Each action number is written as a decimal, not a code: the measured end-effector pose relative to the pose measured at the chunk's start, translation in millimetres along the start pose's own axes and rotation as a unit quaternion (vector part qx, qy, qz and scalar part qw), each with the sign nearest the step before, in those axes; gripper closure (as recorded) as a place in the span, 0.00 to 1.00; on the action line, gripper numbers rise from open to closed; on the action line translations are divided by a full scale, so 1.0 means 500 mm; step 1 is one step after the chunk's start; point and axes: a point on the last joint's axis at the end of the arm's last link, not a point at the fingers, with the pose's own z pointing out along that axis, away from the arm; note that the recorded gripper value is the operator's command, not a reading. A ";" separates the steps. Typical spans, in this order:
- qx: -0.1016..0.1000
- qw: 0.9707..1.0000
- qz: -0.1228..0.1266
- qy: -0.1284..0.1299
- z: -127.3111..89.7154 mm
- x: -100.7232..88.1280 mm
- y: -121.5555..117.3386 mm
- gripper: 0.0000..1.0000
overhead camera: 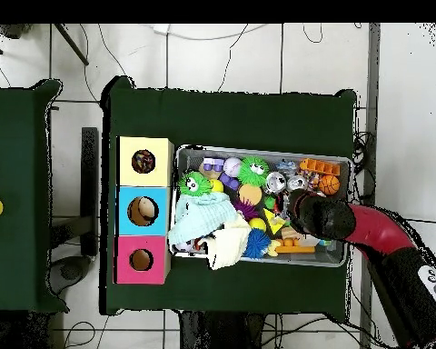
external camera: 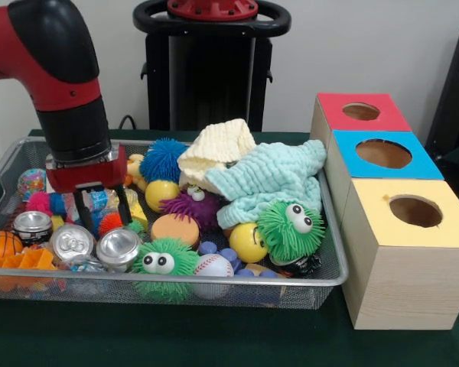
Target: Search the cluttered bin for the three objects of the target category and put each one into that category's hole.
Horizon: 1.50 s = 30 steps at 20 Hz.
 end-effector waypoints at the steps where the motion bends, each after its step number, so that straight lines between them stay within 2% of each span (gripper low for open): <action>1: -0.001 1.000 0.001 0.001 0.005 0.001 0.000 0.00; 5: -0.004 1.000 0.004 0.001 0.014 0.001 -0.002 0.00; 18: 0.001 1.000 0.005 -0.001 0.005 -0.005 -0.014 0.00; 23: 0.019 1.000 -0.002 -0.002 -0.056 -0.022 -0.023 0.00; 27: 0.036 0.999 -0.006 -0.004 -0.113 -0.048 -0.031 0.00; 30: 0.043 0.999 -0.009 -0.001 -0.139 -0.068 -0.029 0.00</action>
